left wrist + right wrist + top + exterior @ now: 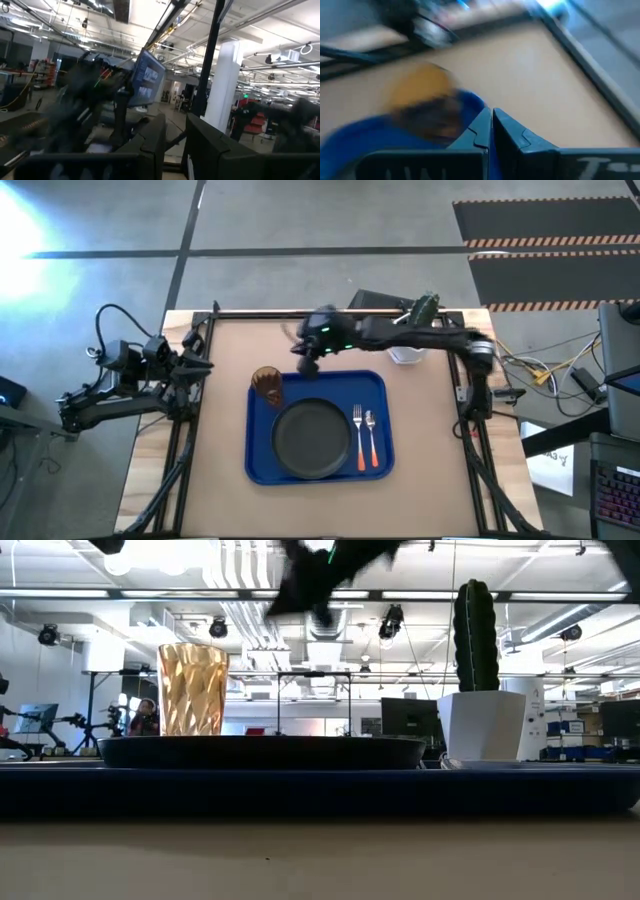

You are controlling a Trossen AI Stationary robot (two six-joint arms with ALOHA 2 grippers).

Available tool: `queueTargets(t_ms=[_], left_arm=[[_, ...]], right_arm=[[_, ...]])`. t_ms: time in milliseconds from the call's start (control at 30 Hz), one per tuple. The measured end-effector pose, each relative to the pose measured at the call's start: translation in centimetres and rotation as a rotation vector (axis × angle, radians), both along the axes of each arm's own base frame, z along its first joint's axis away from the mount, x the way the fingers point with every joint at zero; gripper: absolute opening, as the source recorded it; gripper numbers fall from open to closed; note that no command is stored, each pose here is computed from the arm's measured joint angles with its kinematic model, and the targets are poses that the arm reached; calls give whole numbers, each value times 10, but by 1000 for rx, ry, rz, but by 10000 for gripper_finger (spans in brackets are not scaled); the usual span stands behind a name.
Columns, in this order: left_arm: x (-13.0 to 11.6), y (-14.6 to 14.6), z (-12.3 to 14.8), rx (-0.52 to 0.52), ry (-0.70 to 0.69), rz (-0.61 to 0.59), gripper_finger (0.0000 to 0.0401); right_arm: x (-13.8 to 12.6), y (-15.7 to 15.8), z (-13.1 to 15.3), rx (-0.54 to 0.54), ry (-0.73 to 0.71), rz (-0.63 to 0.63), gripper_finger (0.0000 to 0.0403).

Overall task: Pick and place plate/cup/fork/spoon on tray
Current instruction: Adjust the blue tray on the table

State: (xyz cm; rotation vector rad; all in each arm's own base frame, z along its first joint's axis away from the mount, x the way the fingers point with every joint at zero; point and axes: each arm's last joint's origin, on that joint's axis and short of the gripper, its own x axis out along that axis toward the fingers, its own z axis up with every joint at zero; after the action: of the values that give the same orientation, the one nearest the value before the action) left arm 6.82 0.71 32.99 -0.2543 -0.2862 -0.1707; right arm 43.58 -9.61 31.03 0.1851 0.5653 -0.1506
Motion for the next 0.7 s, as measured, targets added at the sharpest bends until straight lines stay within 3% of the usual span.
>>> queueTargets(t_ms=[167, 300, 467, 700], left_arm=[[0, 0, -1, -2, 5, 0, 58], [-3, -1, 0, 12, -4, 3, 58], [-7, -2, -10, 176, 64, 43, 58], [-8, -2, -25, 211, 192, 44, 58]], right_arm=[[-63, 52, 105, -140, -241, 174, 8], [-120, 92, 153, -179, -339, 268, 8], [-166, 136, 168, -189, -304, 443, 8], [-199, 177, 161, -200, -177, 664, 9]])
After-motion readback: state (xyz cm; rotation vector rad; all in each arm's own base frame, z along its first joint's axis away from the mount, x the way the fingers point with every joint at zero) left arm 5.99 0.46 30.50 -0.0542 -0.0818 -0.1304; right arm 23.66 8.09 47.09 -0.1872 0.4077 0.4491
